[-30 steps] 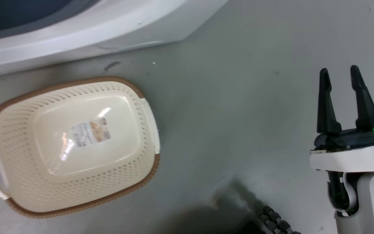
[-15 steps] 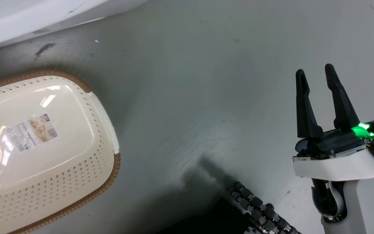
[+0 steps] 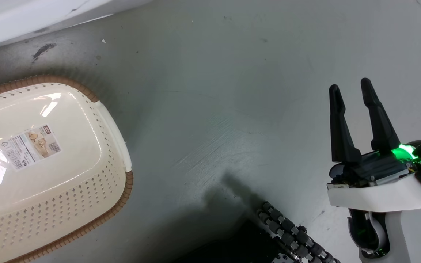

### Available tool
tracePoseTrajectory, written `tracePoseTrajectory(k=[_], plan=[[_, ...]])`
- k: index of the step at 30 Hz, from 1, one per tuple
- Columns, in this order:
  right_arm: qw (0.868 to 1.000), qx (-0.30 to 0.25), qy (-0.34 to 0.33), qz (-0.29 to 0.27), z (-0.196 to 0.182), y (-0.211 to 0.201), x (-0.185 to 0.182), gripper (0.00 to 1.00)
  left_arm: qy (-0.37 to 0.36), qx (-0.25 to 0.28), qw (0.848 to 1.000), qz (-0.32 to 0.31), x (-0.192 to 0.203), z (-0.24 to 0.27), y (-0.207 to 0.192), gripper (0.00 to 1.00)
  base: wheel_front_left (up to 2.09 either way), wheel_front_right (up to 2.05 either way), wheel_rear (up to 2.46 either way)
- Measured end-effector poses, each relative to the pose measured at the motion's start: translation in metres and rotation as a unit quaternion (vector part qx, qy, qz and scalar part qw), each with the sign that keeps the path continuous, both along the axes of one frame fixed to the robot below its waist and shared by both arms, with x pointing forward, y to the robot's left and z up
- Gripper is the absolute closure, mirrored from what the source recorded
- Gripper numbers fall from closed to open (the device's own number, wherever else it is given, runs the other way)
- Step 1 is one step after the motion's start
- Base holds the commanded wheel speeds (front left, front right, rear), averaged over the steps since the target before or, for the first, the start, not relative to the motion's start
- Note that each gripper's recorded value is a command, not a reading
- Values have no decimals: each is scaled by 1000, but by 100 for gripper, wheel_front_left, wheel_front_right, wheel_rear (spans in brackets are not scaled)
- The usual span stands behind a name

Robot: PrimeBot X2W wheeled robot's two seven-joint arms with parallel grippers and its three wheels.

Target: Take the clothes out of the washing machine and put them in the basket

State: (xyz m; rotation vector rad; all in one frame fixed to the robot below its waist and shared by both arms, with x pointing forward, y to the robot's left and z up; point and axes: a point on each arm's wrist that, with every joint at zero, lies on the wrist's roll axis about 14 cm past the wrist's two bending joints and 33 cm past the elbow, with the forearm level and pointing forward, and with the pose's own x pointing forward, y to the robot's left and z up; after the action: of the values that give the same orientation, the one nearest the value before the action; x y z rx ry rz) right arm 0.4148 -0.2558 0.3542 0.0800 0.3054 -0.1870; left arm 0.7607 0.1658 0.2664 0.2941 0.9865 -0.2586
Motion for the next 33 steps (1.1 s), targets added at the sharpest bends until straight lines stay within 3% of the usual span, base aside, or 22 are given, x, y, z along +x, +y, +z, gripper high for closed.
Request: tracePoseTrajectory(k=[9, 11, 18, 23, 33], plan=[[1000, -7, -13, 5, 5, -2, 9, 0, -35, -7, 999, -4, 8, 5, 2, 100, 0, 0, 0], [1000, -14, -24, 5, 12, -5, 14, 0, -91, -18, 996, -6, 23, 29, 3, 100, 0, 0, 0], [998, -36, -44, 5, 27, -14, 19, 0, -171, -59, 983, -17, 26, 65, -8, 100, 0, 0, 0], [997, -51, -61, -4, 41, -23, 20, 0, -216, -82, 973, -28, 5, 81, -12, 100, 0, 0, 0], [992, -63, -107, 15, 82, -10, 15, 0, -286, -136, 947, -47, -73, 127, -18, 100, 0, 0, 0]])
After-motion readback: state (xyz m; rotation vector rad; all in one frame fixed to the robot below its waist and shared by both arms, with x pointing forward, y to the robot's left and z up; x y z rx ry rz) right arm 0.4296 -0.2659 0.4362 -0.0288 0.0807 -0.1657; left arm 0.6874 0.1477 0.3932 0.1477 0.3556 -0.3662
